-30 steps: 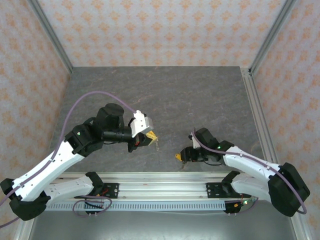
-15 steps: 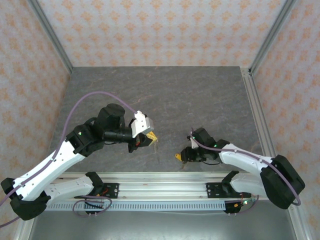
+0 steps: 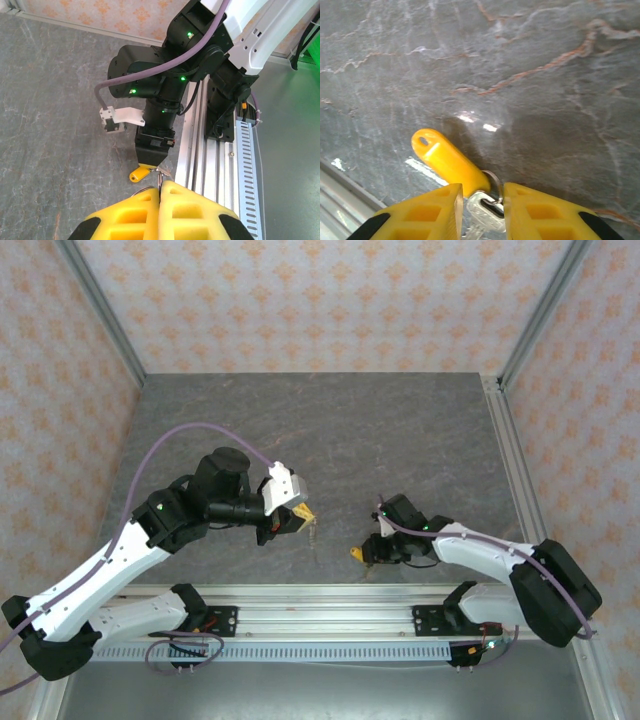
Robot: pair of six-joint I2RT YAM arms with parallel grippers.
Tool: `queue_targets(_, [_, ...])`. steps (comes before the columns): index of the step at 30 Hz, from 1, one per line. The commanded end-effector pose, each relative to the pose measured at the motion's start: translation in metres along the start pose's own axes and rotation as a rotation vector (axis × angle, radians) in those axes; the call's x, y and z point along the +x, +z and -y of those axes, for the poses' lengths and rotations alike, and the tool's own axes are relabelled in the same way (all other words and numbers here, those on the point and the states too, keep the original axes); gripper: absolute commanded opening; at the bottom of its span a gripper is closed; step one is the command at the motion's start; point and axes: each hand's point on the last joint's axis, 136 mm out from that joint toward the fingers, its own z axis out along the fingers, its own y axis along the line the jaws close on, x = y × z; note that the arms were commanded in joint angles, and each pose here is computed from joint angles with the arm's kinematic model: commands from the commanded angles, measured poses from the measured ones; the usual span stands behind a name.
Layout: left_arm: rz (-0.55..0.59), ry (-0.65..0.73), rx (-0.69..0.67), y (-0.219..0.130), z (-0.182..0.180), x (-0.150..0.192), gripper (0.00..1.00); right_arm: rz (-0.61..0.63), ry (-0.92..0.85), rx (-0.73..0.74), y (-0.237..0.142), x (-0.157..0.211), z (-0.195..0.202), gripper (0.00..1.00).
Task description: Put the keys on the keyring
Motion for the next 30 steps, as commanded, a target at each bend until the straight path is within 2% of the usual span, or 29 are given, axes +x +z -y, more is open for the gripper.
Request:
queue_targets(1, [0.012, -0.006, 0.013, 0.0, 0.003, -0.002, 0.0, 0.006, -0.025, -0.047, 0.0, -0.001, -0.009, 0.26])
queue_targets(17, [0.008, -0.006, 0.009, 0.0, 0.002, -0.002, 0.0, -0.034, -0.022, -0.064, 0.007, 0.001, -0.011, 0.18])
queue_targets(21, [0.007, -0.009, 0.01, 0.0, 0.002, -0.001, 0.0, -0.034, -0.029, -0.066, 0.007, 0.001, -0.011, 0.14])
queue_targets(30, [0.01, -0.012, 0.015, 0.001, 0.003, -0.002, 0.0, 0.019, -0.029, -0.057, -0.002, 0.0, -0.009, 0.19])
